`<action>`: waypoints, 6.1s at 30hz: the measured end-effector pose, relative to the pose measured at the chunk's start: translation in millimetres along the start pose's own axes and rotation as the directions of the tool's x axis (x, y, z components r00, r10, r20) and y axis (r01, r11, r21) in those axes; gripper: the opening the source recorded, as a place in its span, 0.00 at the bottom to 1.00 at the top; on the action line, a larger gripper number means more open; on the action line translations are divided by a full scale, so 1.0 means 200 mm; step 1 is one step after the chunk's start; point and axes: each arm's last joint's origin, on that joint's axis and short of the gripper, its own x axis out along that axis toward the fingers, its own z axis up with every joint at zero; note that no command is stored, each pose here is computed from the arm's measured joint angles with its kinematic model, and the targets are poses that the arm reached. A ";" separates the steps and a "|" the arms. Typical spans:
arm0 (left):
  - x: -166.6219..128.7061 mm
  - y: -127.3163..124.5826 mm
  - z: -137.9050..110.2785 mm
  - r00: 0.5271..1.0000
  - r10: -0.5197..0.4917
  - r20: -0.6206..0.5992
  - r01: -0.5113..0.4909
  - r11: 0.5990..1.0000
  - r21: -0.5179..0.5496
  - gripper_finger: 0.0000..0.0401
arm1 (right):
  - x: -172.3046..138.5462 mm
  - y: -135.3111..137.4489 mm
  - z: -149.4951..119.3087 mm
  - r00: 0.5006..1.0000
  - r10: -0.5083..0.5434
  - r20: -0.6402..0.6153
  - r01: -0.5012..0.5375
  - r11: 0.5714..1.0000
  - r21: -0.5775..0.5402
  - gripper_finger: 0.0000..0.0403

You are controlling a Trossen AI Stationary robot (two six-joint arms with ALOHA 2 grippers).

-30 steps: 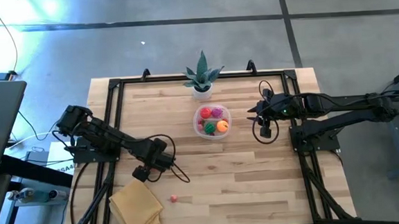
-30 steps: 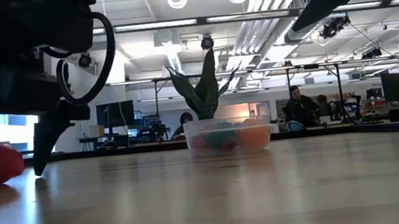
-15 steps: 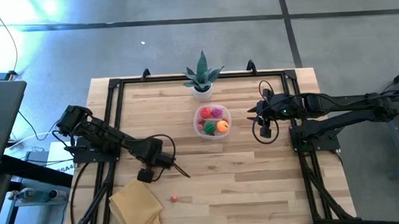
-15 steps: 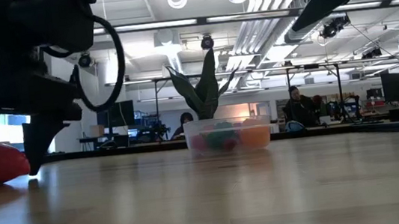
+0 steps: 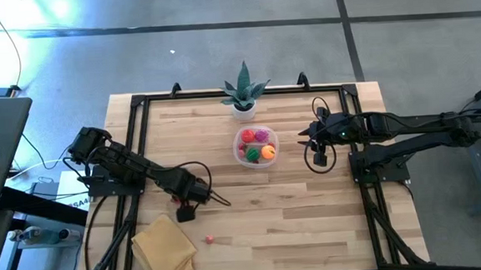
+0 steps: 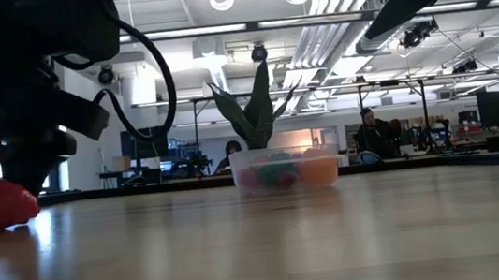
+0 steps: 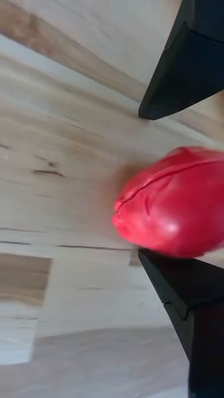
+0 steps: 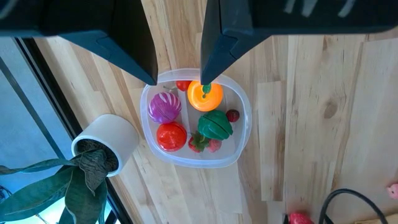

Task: Pick and placing Produce into tupperware
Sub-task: Put the red dragon fruit into the transparent container, then put the pink peach into the transparent container

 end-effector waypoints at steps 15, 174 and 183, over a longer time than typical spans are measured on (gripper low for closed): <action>0.00 0.01 -0.01 0.999 0.006 -0.032 -0.016 0.946 -0.322 0.86 | 0.00 0.00 0.00 1.000 0.000 0.000 0.000 1.000 0.000 0.28; -0.32 0.67 1.01 0.833 0.141 0.534 -0.091 0.989 -0.120 0.75 | 0.00 0.00 0.00 1.000 0.000 0.000 0.000 1.000 0.000 0.28; -0.37 0.66 1.00 0.847 0.102 0.522 -0.046 0.992 -0.121 0.88 | 0.00 0.00 0.00 1.000 0.000 0.000 0.000 1.000 0.000 0.28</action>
